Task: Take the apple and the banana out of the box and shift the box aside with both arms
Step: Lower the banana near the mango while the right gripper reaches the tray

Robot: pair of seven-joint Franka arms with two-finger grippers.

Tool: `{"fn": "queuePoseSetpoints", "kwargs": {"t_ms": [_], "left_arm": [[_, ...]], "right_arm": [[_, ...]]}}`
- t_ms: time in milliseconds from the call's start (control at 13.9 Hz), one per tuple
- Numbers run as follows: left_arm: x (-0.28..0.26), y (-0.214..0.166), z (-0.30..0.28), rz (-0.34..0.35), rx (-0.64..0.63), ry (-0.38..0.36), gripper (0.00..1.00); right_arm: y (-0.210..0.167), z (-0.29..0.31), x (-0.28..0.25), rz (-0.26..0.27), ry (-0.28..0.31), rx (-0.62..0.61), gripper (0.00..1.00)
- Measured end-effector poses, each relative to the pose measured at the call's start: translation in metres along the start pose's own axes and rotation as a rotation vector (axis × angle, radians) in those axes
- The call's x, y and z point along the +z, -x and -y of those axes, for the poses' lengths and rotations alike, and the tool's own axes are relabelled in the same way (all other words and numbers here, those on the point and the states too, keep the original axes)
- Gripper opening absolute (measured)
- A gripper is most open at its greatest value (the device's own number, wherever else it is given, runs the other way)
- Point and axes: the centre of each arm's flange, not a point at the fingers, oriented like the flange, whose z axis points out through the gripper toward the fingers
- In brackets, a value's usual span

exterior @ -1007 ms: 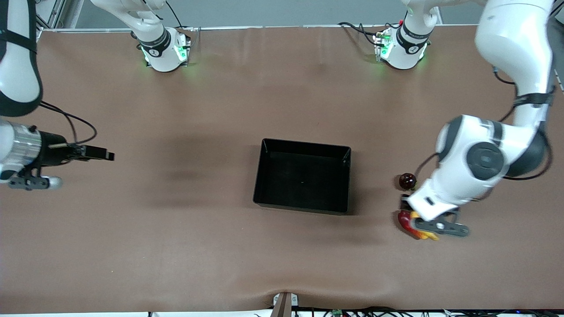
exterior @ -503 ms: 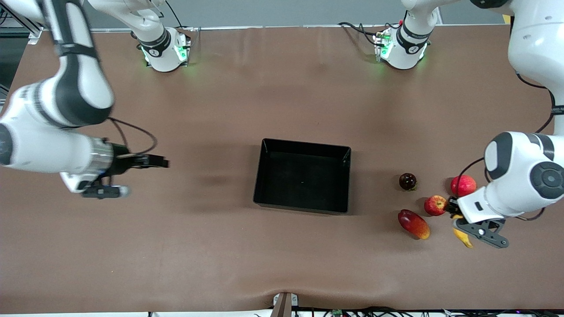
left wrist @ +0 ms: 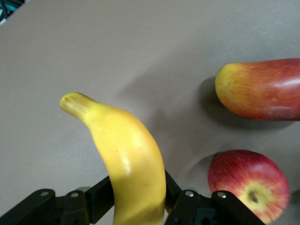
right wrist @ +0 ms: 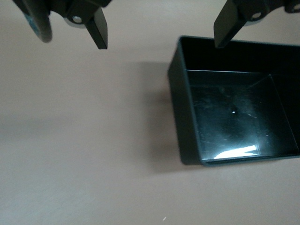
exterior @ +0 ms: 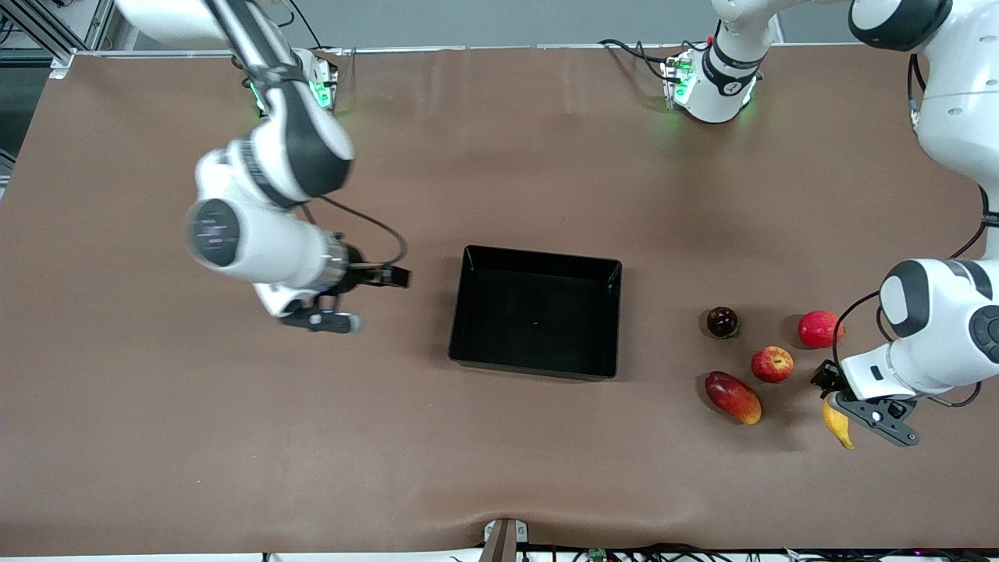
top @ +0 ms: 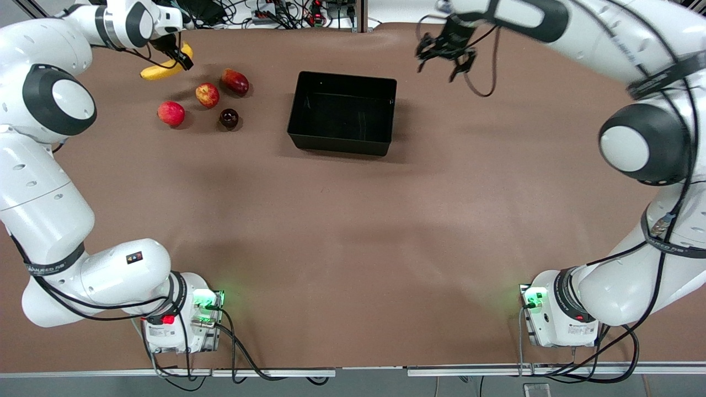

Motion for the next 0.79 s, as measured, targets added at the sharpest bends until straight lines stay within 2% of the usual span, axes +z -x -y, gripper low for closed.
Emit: {"fn": "queuePoseSetpoints", "kwargs": {"t_ms": [216, 431, 647, 791], "left_arm": [[0.031, 0.005, -0.002, -0.030, -0.050, 0.055, 0.39], [0.042, 0.006, -0.005, -0.043, -0.084, 0.097, 0.39], [0.053, 0.009, -0.007, -0.033, -0.087, 0.108, 0.39], [0.059, 0.015, -0.002, -0.030, -0.096, 0.102, 0.39]], "right_arm": [[0.027, 0.055, 0.069, -0.026, 0.009, 0.058, 1.00], [0.046, 0.084, 0.123, -0.057, 0.009, 0.066, 1.00], [0.040, 0.080, 0.139, -0.108, 0.078, 0.025, 1.00], [0.031, 0.071, 0.137, -0.127, 0.099, 0.026, 1.00]]}}
